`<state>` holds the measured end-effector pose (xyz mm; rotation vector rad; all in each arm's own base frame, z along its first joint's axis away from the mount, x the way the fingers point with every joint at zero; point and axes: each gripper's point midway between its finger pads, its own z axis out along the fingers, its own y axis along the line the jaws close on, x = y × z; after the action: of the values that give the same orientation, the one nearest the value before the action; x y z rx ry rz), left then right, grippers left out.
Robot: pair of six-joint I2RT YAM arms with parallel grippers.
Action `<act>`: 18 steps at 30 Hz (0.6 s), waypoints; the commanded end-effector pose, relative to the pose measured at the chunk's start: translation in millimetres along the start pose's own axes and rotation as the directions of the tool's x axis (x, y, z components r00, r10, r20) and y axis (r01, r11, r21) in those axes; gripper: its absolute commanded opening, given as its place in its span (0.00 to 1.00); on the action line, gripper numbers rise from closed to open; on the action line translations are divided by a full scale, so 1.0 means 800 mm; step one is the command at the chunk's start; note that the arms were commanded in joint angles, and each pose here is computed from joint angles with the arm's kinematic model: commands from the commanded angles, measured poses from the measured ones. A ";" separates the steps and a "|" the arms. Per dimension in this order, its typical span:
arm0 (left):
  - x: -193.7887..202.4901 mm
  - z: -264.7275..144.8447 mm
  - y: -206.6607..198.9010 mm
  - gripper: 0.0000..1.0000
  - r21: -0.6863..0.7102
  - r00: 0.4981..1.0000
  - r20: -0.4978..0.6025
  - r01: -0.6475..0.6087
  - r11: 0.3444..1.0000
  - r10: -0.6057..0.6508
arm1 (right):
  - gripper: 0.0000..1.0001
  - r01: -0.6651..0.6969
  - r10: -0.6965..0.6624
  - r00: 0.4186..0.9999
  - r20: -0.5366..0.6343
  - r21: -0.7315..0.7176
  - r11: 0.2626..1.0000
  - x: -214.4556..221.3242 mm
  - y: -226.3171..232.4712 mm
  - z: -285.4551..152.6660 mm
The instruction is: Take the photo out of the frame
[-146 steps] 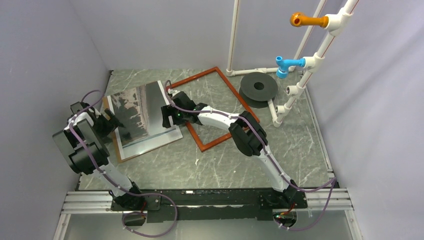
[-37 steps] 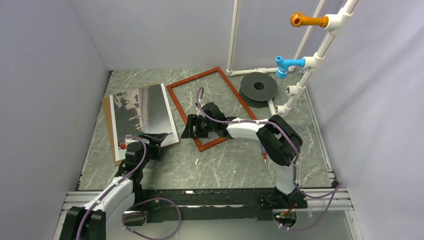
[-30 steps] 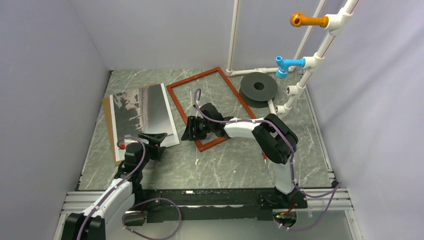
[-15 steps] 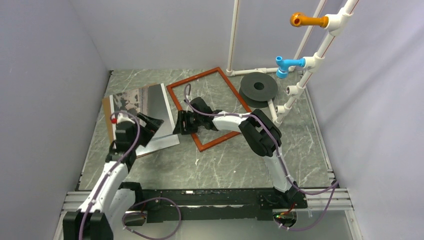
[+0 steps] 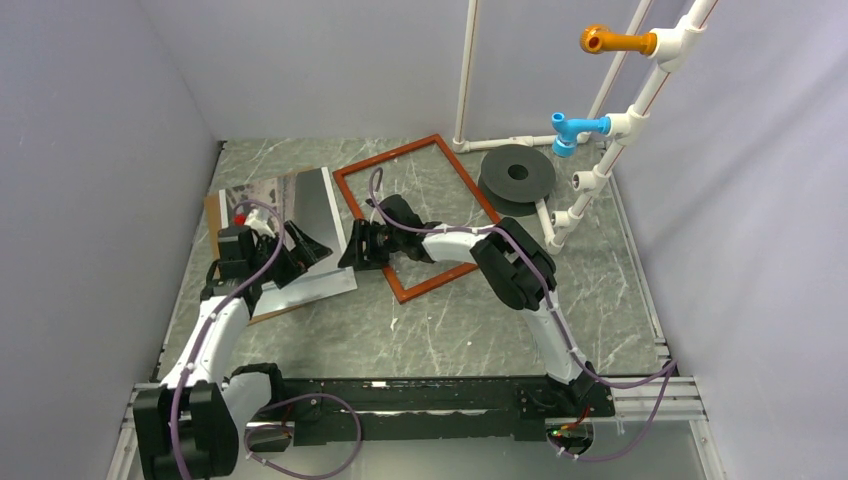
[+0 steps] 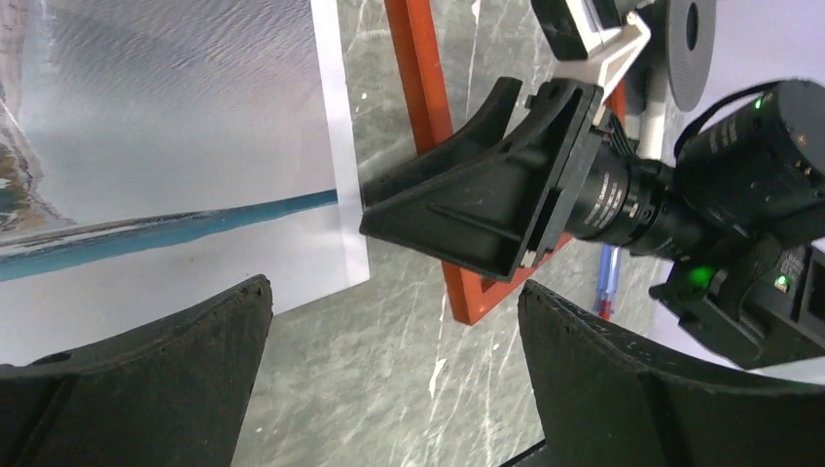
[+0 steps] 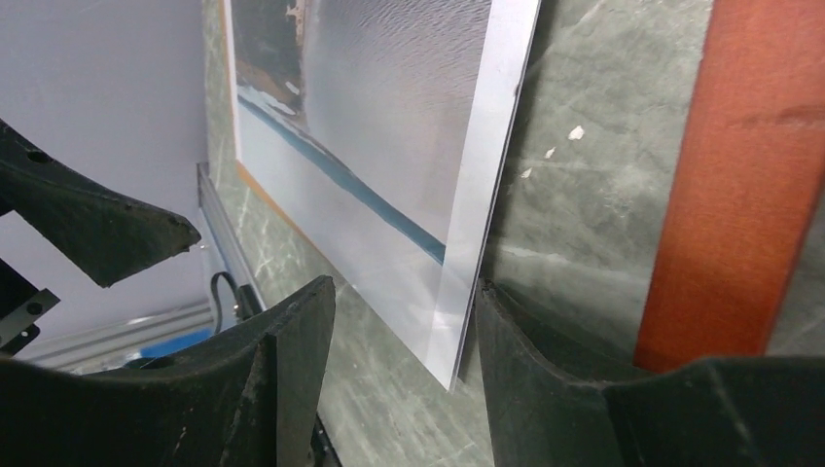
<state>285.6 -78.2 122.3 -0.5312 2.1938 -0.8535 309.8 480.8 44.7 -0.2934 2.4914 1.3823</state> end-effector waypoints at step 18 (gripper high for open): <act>0.002 -0.040 0.000 0.73 -0.284 0.935 -0.078 -0.354 0.891 0.346 | 0.50 -0.093 0.098 0.995 -0.001 -0.307 0.947 -0.021 0.085 -0.028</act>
<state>258.7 -80.8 129.8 -0.2578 2.3508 -0.4736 302.0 490.8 75.2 -0.1925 2.4265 1.6851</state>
